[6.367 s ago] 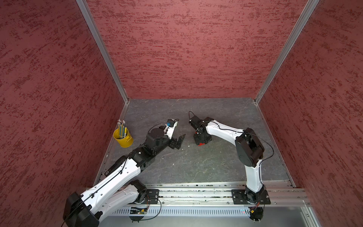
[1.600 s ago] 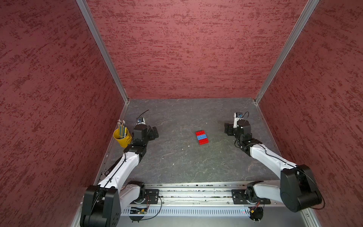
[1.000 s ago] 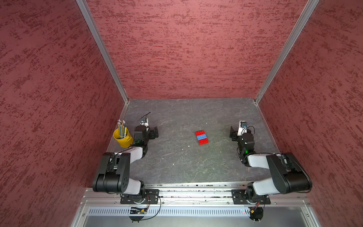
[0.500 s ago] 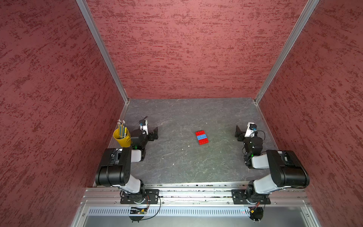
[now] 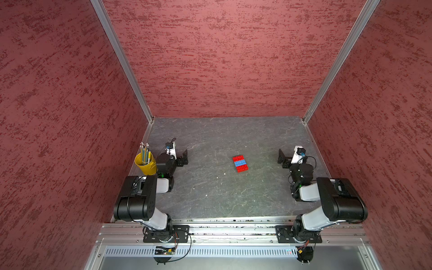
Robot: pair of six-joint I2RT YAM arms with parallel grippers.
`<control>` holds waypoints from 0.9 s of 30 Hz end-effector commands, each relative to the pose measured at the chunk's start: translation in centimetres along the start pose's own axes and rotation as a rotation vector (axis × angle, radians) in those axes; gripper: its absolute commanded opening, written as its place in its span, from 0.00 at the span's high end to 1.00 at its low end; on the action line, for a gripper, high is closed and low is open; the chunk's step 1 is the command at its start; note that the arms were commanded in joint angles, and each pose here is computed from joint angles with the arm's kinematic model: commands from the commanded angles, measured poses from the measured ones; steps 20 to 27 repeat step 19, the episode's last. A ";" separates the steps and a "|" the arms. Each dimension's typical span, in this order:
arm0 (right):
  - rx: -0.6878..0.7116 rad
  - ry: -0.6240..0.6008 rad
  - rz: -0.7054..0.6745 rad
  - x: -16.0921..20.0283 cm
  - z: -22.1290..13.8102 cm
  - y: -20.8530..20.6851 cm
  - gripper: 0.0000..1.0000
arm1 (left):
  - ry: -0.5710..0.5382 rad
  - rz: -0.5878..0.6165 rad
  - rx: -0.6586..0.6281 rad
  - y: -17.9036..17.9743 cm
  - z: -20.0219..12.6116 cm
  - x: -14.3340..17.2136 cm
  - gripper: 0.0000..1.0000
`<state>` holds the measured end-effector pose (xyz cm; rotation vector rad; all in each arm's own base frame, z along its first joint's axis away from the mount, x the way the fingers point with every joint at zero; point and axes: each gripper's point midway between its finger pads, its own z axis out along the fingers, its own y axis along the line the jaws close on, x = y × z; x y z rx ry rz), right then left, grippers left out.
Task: Assemble a rectangle with lego
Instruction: Reset both arms
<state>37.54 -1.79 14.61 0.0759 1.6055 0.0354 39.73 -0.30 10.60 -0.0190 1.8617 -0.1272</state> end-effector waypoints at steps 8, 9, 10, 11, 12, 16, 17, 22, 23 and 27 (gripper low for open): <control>-0.015 -0.038 0.001 -0.9 -0.1 0.2 0.01 | -0.028 0.006 -0.013 0.2 0.1 -0.9 0.00; -0.014 -0.037 0.002 -0.9 -0.1 0.2 0.01 | -0.028 0.007 -0.013 0.2 0.1 -0.9 0.00; -0.015 -0.038 0.002 -0.9 -0.1 0.2 0.01 | -0.028 0.006 -0.012 0.1 0.1 -0.9 0.00; -0.014 -0.036 0.000 -0.9 0.0 0.2 0.01 | -0.028 0.006 -0.012 0.1 0.1 -0.9 0.00; -0.013 -0.034 0.000 -0.8 0.0 0.1 0.01 | -0.028 0.007 -0.012 0.2 0.1 -0.9 0.00; -0.015 -0.031 -0.001 -0.8 0.1 0.2 0.01 | -0.027 0.007 -0.013 0.2 0.1 -0.9 0.00; -0.014 -0.032 -0.002 -0.8 0.1 0.2 0.01 | -0.028 0.006 -0.012 0.1 0.1 -0.9 0.00; -0.013 -0.037 -0.002 -0.9 -0.1 0.2 0.01 | -0.028 0.007 -0.012 0.1 0.1 -0.9 0.00; -0.013 -0.037 -0.002 -0.9 -0.1 0.2 0.01 | -0.028 0.007 -0.012 0.1 0.1 -0.9 0.00; -0.013 -0.037 -0.002 -0.9 -0.1 0.2 0.01 | -0.028 0.007 -0.012 0.1 0.1 -0.9 0.00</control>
